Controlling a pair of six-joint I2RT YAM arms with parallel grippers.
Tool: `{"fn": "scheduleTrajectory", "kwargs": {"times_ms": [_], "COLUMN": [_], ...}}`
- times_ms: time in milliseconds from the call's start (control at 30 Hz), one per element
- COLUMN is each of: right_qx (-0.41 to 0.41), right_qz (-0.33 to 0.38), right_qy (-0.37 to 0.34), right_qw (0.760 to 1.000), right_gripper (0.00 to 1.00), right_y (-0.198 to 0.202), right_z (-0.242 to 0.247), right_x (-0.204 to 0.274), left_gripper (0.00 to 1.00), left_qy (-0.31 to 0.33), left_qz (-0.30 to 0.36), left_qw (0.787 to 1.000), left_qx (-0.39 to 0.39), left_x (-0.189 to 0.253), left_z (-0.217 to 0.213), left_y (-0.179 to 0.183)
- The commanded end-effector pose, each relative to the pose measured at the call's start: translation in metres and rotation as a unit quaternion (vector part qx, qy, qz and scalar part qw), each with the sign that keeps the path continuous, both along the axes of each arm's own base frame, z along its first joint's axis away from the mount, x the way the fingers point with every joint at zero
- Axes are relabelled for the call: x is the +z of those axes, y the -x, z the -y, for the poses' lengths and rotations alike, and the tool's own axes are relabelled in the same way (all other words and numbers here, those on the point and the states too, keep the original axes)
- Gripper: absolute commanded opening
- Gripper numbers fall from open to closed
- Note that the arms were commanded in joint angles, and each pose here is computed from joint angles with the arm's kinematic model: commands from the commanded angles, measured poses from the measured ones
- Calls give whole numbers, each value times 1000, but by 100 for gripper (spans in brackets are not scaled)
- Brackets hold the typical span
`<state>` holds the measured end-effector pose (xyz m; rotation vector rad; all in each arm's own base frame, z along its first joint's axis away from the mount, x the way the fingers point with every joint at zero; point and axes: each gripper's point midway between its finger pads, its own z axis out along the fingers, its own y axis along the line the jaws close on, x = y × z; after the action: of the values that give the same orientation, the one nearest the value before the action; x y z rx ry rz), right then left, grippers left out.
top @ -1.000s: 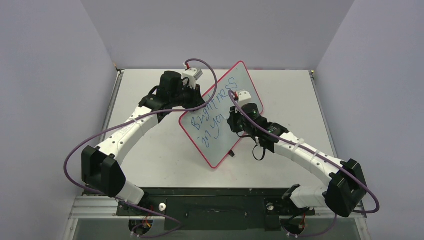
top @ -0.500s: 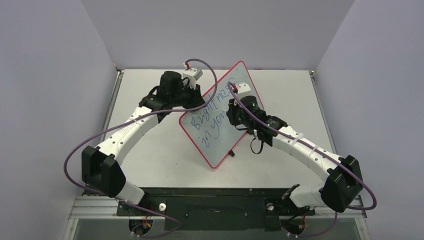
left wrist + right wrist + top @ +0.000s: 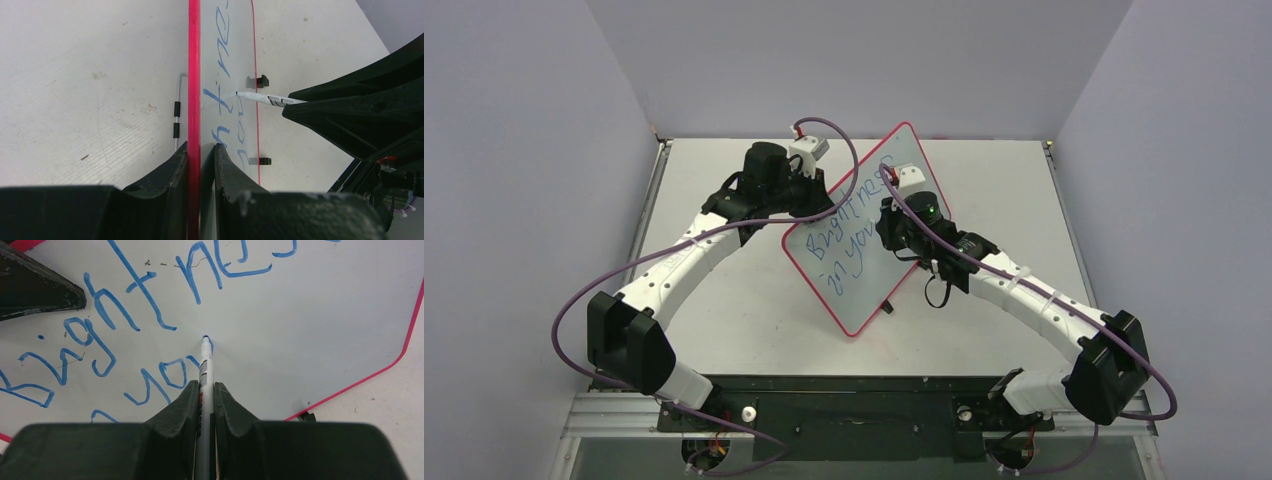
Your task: Write a sentence on the whiteboard
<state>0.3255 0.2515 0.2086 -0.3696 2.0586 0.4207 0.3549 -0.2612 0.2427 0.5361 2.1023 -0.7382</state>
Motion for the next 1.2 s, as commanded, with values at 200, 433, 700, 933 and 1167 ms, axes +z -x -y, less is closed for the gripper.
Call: {"fn": "scheduleTrajectory", "kwargs": {"times_ms": [200, 433, 700, 933, 1167], "right_qx": [-2, -9, -24, -39, -39], "right_qz": [-13, -15, 19, 55, 58], "right_qy": [-2, 1, -12, -31, -35], "right_qw": [1000, 1000, 999, 997, 997], "right_gripper": [0, 0, 0, 0, 0], "right_y": [6, 11, 9, 2, -11], "right_z": [4, 11, 18, 21, 14], "right_x": [-23, -29, 7, 41, 49], "left_gripper": [0, 0, 0, 0, 0], "left_qy": [-40, -39, -40, -39, -38], "left_qz": [71, 71, 72, 72, 73], "left_qw": [996, 997, 996, 996, 996], "left_qx": [18, 18, 18, 19, 17], "left_x": [16, 16, 16, 16, 17], "left_z": [-17, -17, -17, -17, -17], "left_y": [-16, -16, -16, -15, -15]}}
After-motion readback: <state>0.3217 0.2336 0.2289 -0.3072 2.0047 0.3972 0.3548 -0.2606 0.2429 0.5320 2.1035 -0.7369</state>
